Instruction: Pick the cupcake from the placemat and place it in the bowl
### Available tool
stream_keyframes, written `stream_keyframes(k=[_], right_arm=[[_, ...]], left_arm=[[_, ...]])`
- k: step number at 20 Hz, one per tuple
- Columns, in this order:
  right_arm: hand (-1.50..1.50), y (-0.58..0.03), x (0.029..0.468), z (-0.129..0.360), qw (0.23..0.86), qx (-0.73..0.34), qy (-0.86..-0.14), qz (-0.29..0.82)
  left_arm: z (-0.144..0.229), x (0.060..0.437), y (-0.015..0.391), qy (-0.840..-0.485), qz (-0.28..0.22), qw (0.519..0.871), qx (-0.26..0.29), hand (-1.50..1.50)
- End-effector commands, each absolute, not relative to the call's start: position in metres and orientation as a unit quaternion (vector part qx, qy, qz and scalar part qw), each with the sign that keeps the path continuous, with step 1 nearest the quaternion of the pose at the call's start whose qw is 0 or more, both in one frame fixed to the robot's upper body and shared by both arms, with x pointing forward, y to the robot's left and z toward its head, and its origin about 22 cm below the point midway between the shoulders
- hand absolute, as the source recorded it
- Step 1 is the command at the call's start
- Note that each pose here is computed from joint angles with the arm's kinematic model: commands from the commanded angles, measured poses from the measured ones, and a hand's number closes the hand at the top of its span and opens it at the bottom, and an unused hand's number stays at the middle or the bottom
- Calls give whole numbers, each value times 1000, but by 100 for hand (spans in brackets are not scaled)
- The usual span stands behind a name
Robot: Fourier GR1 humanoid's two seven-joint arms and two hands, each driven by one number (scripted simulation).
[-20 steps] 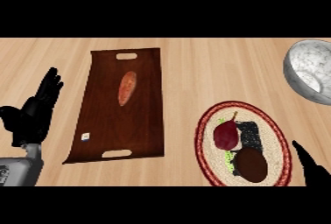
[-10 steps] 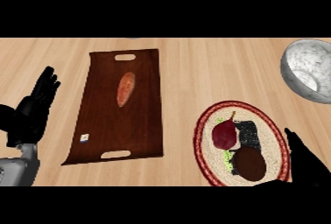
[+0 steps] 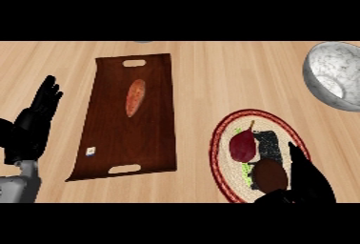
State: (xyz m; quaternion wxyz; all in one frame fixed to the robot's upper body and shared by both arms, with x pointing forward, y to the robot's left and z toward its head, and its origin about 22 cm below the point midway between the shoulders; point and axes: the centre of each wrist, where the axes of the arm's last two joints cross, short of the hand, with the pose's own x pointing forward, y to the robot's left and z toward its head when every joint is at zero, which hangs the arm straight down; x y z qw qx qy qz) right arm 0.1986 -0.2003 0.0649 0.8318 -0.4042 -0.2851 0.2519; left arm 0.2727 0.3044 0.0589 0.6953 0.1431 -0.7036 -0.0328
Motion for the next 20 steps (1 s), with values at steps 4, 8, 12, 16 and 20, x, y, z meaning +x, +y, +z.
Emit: stream_keyframes(k=[4, 8, 12, 16, 20], right_arm=[[-150, -189, 215, 48, 854, -420, -205, 231], [-150, -175, 215, 53, 851, -430, -203, 223], [-150, -187, 216, 17, 856, -423, -187, 229], [150, -210, 214, 29, 876, -372, -199, 232], [150, -202, 237, 50, 862, -384, -228, 241]], left_arm=[[57, 265, 302, -702, -34, 697, 144, 0], [62, 259, 316, -701, -31, 697, 146, 0], [48, 263, 312, -704, -35, 693, 151, 0], [62, 265, 304, -704, -31, 694, 147, 0], [61, 259, 309, -706, -27, 692, 150, 0]])
